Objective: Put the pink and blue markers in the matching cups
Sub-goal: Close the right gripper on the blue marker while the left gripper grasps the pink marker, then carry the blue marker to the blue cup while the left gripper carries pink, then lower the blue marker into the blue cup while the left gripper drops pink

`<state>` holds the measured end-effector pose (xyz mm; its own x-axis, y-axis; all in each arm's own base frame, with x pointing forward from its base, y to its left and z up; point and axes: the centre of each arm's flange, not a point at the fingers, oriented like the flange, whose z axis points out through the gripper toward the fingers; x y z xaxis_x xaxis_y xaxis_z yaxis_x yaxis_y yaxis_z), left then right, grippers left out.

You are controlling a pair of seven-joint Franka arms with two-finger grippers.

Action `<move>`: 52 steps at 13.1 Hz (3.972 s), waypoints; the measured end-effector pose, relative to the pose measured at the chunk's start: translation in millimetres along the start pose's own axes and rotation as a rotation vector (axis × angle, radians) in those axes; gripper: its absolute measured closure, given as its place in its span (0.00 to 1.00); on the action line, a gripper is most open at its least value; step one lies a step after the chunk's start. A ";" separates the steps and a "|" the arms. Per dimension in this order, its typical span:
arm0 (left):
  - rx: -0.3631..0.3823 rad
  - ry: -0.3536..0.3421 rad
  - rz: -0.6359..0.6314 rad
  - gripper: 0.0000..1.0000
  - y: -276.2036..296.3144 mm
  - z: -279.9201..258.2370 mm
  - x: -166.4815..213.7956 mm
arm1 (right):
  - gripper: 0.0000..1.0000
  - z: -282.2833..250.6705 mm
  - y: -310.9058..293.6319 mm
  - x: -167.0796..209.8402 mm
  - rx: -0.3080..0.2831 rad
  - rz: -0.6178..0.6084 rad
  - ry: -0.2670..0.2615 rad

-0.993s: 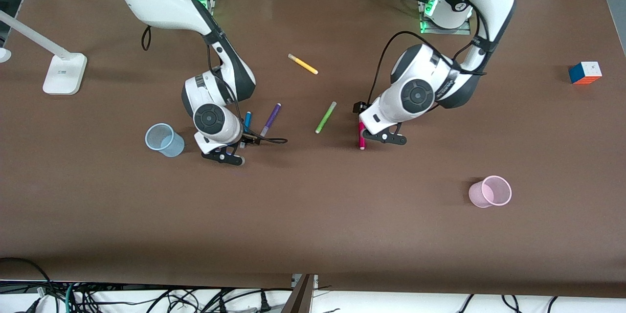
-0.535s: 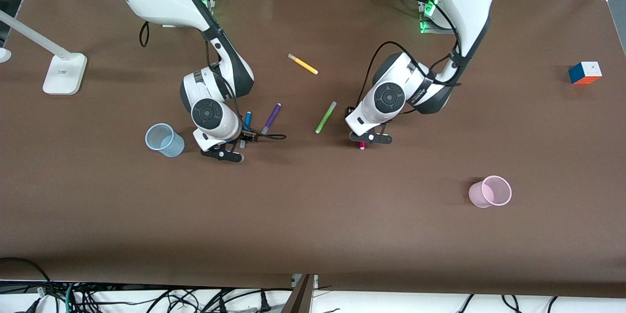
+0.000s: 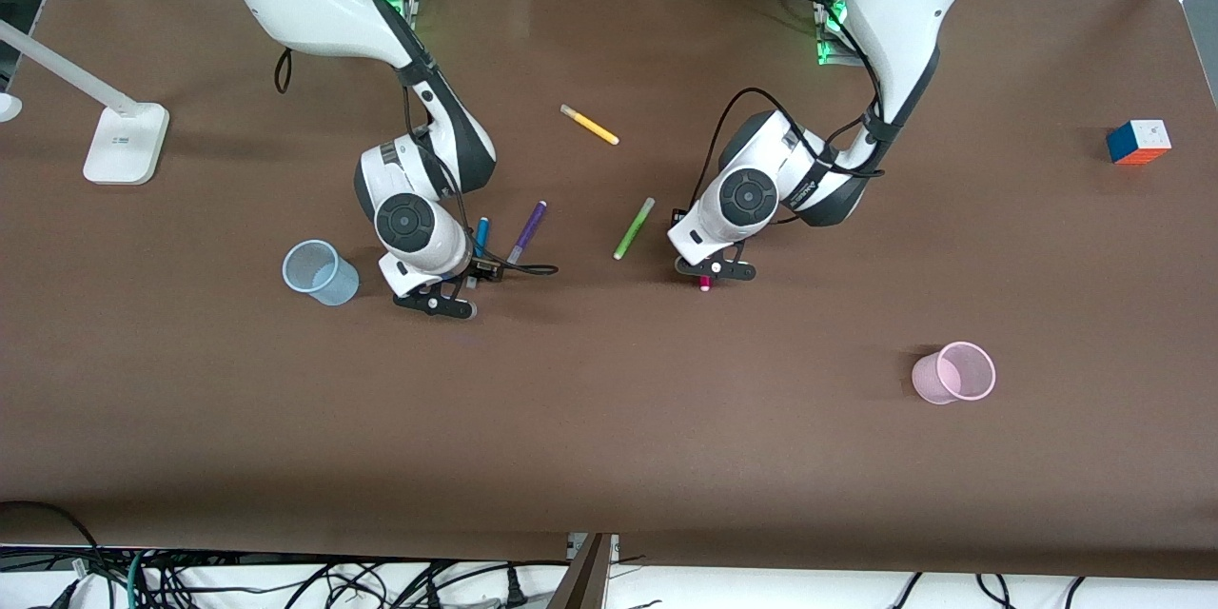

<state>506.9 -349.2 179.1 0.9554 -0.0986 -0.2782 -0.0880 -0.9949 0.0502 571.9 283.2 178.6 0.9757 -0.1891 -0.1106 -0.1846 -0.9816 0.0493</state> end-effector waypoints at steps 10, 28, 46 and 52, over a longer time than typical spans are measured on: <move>0.013 -0.022 -0.008 0.83 -1.1 11.6 -2.1 | 0.83 -30.3 13.9 26.3 0.018 -0.093 0.068; 0.460 -0.334 0.237 0.83 -216.8 -142.9 61.1 | 0.83 -196.1 207.1 97.6 0.210 -1.180 0.176; 1.272 -0.644 0.652 0.83 -259.2 -91.5 122.3 | 0.83 -104.2 302.0 99.0 0.800 -1.573 0.438; 1.262 -0.646 0.667 0.41 -257.0 -92.1 131.6 | 0.83 -87.9 320.8 92.8 0.871 -1.553 0.429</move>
<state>681.2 -104.3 217.9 0.4003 -0.1763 -0.8993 -0.9158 -0.1122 -0.3857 613.6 -46.8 271.4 0.2381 0.6820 0.6915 0.9462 -0.0022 -0.3236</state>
